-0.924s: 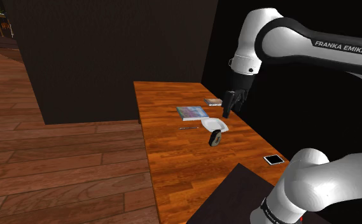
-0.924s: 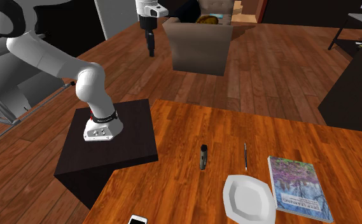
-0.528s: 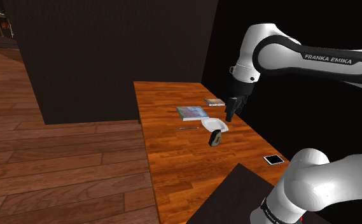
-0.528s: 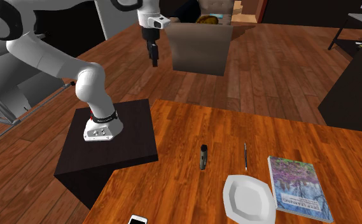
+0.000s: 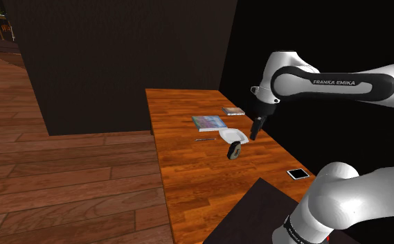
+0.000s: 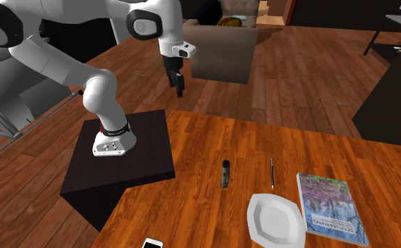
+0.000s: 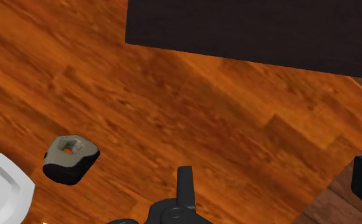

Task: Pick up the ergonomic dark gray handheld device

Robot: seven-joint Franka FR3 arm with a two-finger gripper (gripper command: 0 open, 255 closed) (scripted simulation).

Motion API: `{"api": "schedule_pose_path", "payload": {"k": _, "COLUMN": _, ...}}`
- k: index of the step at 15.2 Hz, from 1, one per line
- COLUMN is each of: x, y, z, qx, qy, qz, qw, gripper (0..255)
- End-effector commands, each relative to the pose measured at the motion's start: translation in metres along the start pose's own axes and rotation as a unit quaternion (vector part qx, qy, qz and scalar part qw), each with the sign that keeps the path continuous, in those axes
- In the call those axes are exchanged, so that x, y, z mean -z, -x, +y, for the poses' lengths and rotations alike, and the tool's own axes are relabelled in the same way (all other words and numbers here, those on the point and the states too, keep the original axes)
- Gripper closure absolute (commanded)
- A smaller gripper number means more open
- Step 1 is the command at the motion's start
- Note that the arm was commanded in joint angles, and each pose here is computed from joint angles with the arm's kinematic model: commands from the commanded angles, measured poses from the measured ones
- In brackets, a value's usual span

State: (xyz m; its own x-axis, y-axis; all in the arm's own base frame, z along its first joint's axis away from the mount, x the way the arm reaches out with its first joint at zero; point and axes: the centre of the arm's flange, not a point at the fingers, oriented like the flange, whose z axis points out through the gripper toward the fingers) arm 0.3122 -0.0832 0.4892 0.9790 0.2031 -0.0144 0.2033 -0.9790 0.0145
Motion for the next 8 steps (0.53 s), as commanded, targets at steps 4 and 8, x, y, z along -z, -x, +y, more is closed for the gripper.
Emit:
{"api": "schedule_pose_path", "payload": {"k": 4, "x": -0.045, "y": -0.005, "z": 0.047, "qx": 0.048, "qy": 0.007, "qz": 0.006, "qw": 0.9988, "gripper": 0}}
{"api": "schedule_pose_path", "payload": {"k": 8, "x": -0.078, "y": -0.011, "z": 0.086, "qx": 0.084, "qy": 0.012, "qz": 0.011, "qw": 0.9963, "gripper": 0}}
